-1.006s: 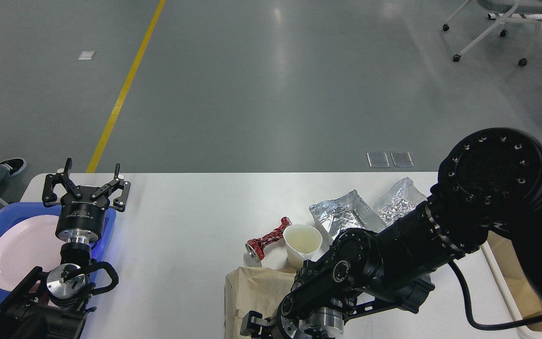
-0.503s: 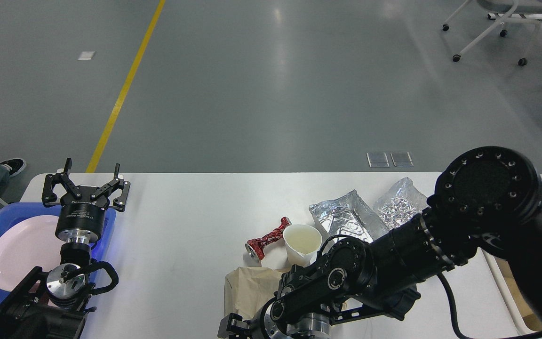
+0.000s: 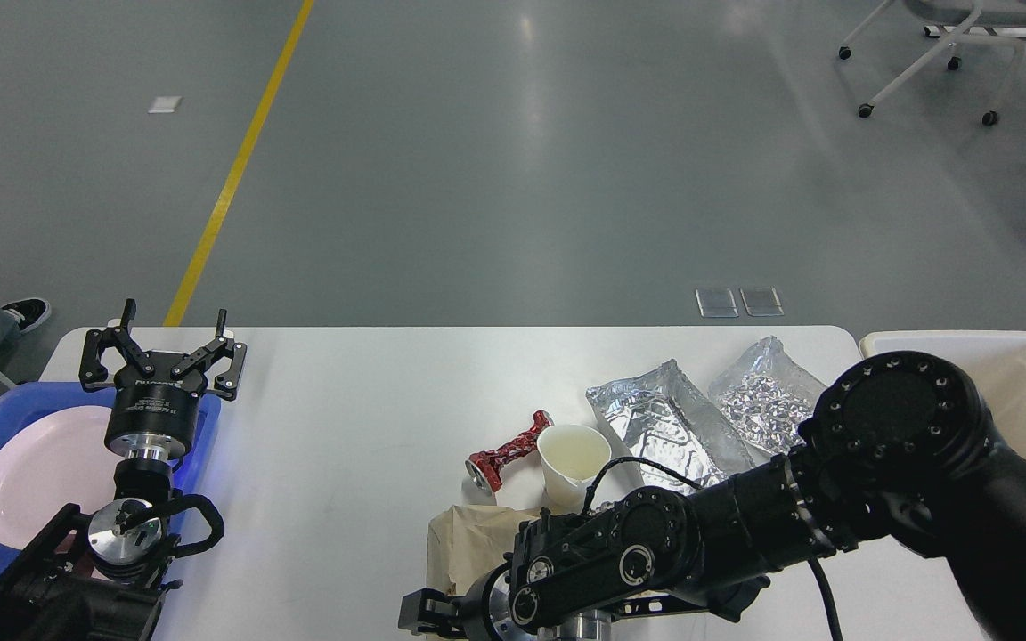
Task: Tidy desktop
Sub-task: 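Grasp the brown paper bag beside the paper cup with the right gripper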
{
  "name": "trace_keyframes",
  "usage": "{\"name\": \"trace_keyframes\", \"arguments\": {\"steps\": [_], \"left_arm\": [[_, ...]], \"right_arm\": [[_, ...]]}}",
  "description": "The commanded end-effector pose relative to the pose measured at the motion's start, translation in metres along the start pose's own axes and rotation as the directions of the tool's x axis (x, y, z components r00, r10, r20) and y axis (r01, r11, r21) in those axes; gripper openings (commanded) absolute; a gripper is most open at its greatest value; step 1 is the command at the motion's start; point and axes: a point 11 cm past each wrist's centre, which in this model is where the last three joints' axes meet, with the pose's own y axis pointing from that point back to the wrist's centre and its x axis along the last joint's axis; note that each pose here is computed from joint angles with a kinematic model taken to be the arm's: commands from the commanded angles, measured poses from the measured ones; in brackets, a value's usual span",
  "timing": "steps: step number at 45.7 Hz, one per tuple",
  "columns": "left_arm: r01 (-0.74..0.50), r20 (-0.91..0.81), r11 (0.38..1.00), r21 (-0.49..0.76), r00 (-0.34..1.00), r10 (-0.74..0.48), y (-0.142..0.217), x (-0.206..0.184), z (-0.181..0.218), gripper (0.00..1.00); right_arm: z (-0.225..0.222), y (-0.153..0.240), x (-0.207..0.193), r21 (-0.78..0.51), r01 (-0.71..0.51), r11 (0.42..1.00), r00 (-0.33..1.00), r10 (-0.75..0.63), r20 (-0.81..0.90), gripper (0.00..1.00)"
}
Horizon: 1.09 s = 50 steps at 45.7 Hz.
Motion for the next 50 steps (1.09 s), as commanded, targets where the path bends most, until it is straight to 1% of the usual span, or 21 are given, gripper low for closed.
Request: {"name": "trace_keyframes", "arguments": {"steps": [1,4,6,11,15,17,18,23,26,35,50], "left_arm": [[0.000,0.000,1.000,0.000,1.000,0.000,0.000,0.000,0.000,0.96],[-0.001,0.000,1.000,0.000,1.000,0.001,0.000,0.001,0.000,0.96],[-0.001,0.000,1.000,-0.002,1.000,0.001,0.000,0.001,0.000,0.96],[0.000,0.000,1.000,0.000,1.000,0.000,0.000,0.000,0.000,0.96],[0.000,0.000,1.000,0.000,1.000,0.000,0.000,0.000,0.000,0.96],[0.000,0.000,1.000,-0.002,1.000,0.000,0.000,0.000,0.000,0.96],[0.000,0.000,1.000,0.001,1.000,0.000,0.000,0.000,0.000,0.96],[0.000,0.000,1.000,0.000,1.000,0.000,0.000,0.000,0.000,0.96],[0.000,0.000,1.000,0.000,1.000,0.000,0.000,0.000,0.000,0.96],[-0.001,0.000,1.000,-0.002,1.000,0.001,0.000,0.001,0.000,0.96],[0.000,0.000,1.000,0.000,1.000,0.000,0.000,0.000,0.000,0.96]], "right_arm": [[0.019,-0.017,0.000,-0.022,-0.026,0.999,1.000,0.026,-0.013,0.95],[0.020,-0.019,-0.001,-0.021,-0.029,0.999,0.999,0.028,-0.023,0.87],[0.020,-0.019,-0.001,-0.019,-0.030,0.999,0.999,0.030,-0.028,0.76],[0.020,-0.019,-0.001,-0.020,-0.035,0.999,0.999,0.034,-0.041,0.44],[0.019,-0.019,-0.004,-0.028,-0.019,0.999,0.999,0.019,-0.031,0.14],[0.020,-0.019,-0.005,-0.033,-0.010,0.999,1.000,0.009,-0.009,0.02],[0.020,-0.019,-0.007,-0.037,0.002,0.999,1.000,-0.001,0.012,0.00],[0.020,-0.017,-0.011,-0.053,0.054,0.997,0.992,-0.048,0.119,0.00],[0.018,-0.015,-0.012,-0.055,0.089,0.995,0.987,-0.081,0.142,0.00],[0.015,-0.008,-0.002,-0.051,0.072,0.996,0.990,-0.065,0.128,0.00],[0.017,-0.002,0.000,-0.066,0.091,0.994,0.992,-0.085,0.088,0.00]]}}
